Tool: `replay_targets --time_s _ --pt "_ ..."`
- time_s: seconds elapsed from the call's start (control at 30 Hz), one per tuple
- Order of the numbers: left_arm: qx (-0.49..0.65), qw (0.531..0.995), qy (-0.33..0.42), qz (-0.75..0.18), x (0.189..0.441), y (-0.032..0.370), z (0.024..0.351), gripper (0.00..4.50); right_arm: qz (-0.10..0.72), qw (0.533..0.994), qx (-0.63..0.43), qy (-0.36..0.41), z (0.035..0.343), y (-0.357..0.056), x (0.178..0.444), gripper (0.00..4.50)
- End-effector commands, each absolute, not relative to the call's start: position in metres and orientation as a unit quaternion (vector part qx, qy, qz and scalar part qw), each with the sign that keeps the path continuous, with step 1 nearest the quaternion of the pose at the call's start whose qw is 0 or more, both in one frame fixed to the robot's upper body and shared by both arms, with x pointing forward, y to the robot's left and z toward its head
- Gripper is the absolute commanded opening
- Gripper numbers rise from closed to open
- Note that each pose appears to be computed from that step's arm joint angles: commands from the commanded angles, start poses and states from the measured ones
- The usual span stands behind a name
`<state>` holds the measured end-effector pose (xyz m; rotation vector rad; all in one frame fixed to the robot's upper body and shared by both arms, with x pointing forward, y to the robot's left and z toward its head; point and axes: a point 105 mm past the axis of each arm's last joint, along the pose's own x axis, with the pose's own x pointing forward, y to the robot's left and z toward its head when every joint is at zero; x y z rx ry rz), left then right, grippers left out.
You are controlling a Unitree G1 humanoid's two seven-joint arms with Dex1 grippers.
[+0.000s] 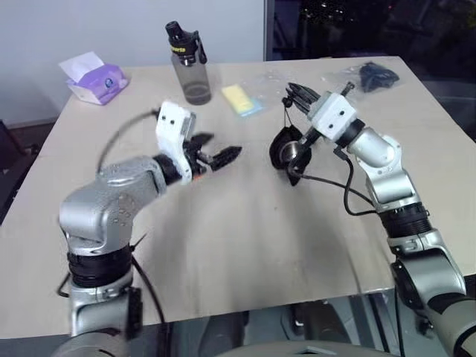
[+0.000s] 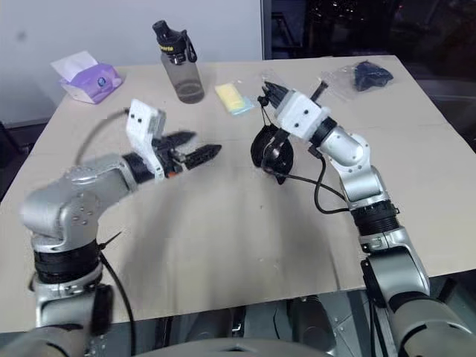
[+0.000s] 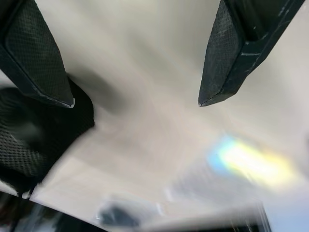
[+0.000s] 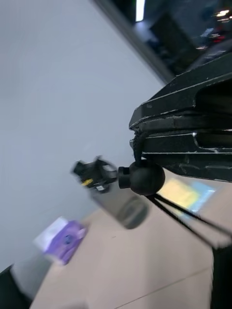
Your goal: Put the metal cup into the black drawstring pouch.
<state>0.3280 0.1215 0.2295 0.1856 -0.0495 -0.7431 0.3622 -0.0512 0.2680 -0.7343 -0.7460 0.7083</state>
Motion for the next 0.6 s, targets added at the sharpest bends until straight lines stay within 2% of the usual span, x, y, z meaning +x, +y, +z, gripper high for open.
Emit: replay_targets --time_s 0.03,0.13,0.43,0.47,0.53,0.6 --pt "0.115 0.895 -0.114 -0.415 0.318 0.094 0.256 4.28 0.344 0.769 -0.373 -0.39 0.283 -0.039 0.346 0.0" --pt "0.11 0.881 -0.129 -0.441 0.315 0.082 0.258 4.28 0.354 0.754 -0.388 -0.394 0.281 -0.032 0.342 0.0" --pt "0.073 0.879 -0.139 -0.45 0.319 0.081 0.266 4.28 0.37 0.738 -0.399 -0.398 0.276 -0.02 0.336 0.0" --pt "0.073 0.878 -0.139 -0.451 0.318 0.081 0.265 3.78 0.371 0.739 -0.398 -0.398 0.275 -0.019 0.336 0.0" --pt "0.066 0.879 -0.139 -0.451 0.317 0.081 0.265 3.14 0.371 0.739 -0.398 -0.398 0.274 -0.019 0.336 0.0" --pt "0.064 0.879 -0.137 -0.452 0.317 0.08 0.264 2.18 0.371 0.739 -0.398 -0.397 0.274 -0.018 0.336 0.0"
